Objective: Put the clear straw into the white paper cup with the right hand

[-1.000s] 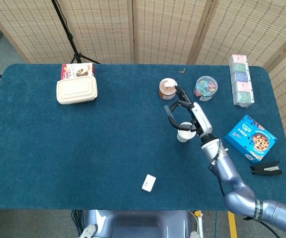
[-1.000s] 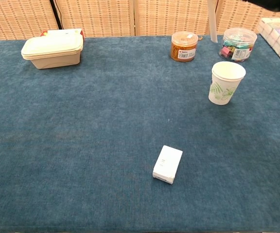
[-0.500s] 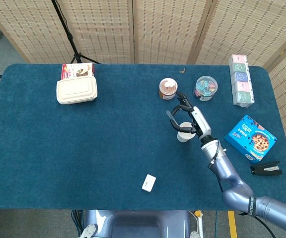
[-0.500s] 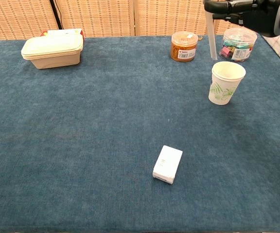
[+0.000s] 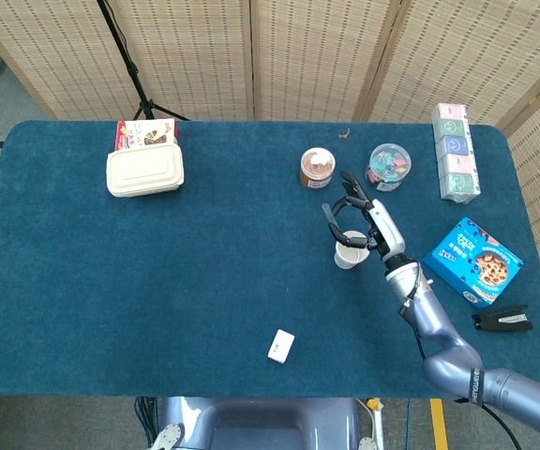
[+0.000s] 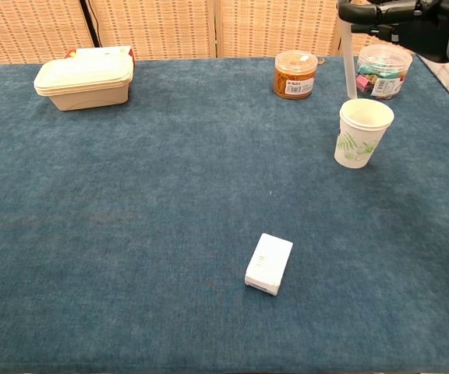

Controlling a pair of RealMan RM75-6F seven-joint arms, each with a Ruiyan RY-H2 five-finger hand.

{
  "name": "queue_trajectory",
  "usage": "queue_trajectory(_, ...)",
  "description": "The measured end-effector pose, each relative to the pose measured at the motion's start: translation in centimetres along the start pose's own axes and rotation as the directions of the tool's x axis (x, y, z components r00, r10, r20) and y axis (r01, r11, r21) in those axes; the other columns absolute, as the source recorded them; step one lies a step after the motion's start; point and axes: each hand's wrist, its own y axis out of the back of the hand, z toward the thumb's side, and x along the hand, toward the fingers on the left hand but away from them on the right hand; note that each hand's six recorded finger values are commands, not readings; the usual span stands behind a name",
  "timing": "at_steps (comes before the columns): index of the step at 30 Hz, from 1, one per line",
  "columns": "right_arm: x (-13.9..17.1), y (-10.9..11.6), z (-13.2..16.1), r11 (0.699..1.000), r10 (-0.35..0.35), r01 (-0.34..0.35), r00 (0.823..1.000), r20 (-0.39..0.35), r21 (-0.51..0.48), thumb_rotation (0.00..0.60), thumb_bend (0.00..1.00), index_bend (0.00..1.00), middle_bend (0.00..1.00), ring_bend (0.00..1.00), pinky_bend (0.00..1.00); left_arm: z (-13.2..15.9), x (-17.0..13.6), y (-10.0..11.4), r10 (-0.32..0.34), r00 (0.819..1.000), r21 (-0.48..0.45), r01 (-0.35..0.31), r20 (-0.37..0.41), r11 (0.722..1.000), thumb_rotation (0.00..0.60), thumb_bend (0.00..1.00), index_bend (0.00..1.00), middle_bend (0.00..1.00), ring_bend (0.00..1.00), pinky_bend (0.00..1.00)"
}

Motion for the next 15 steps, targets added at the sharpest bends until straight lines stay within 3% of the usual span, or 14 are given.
queue_trajectory(15, 0.2, 0.3, -1.3, 1.0, -0.002, 0.002, 1.0, 0.006, -0.006, 0.6, 0.48, 0.58, 0.0, 0.0, 0.0, 0.1, 0.0, -0.1, 0.004, 1.0, 0.005, -0.004, -0.003, 1.0, 0.6, 0.0, 0.0, 0.0, 0.0, 0.0)
